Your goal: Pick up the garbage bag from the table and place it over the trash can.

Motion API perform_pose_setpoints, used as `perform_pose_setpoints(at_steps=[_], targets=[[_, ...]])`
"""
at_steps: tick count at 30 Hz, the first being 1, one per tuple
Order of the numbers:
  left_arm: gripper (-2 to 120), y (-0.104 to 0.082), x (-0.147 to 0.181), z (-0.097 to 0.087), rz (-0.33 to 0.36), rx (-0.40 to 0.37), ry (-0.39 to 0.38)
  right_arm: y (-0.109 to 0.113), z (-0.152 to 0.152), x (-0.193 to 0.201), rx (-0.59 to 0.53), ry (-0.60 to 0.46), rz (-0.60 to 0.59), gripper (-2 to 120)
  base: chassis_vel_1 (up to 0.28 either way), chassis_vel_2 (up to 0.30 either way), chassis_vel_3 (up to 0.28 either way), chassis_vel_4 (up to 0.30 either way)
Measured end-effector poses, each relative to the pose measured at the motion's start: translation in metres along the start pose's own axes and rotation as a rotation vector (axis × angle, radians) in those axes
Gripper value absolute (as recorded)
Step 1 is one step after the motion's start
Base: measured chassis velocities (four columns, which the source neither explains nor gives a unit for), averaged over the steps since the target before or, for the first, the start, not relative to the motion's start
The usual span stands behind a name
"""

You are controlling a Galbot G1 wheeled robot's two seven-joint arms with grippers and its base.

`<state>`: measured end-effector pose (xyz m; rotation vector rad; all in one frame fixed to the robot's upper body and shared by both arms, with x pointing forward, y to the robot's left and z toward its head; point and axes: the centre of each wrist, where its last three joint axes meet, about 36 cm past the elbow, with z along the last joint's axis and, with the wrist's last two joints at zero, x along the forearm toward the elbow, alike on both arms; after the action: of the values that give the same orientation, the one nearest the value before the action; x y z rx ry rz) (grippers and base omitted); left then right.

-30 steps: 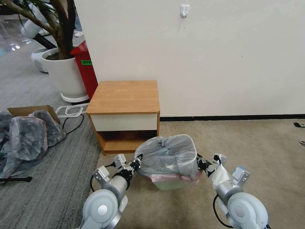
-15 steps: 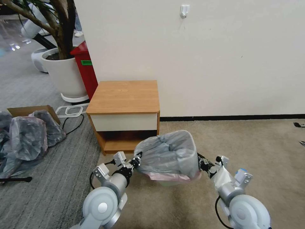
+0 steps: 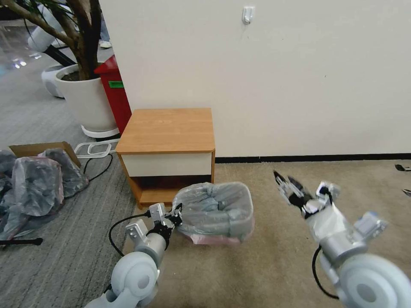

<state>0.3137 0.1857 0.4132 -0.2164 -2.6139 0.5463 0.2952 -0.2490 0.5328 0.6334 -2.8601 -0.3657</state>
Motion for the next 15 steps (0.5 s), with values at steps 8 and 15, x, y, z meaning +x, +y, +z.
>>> perform_pose_setpoints(at_steps=[8,15], targets=[[6,-0.003,0.009,0.007,0.042,-0.151,-0.05,0.02,-0.002,-0.046,0.445,0.141,-0.281,44,0.0,0.0,0.0,0.0],[6,-0.008,0.016,0.013,0.068,-0.213,-0.077,0.044,0.017,-0.076,0.577,0.258,-0.443,18,0.0,0.0,0.0,0.0]])
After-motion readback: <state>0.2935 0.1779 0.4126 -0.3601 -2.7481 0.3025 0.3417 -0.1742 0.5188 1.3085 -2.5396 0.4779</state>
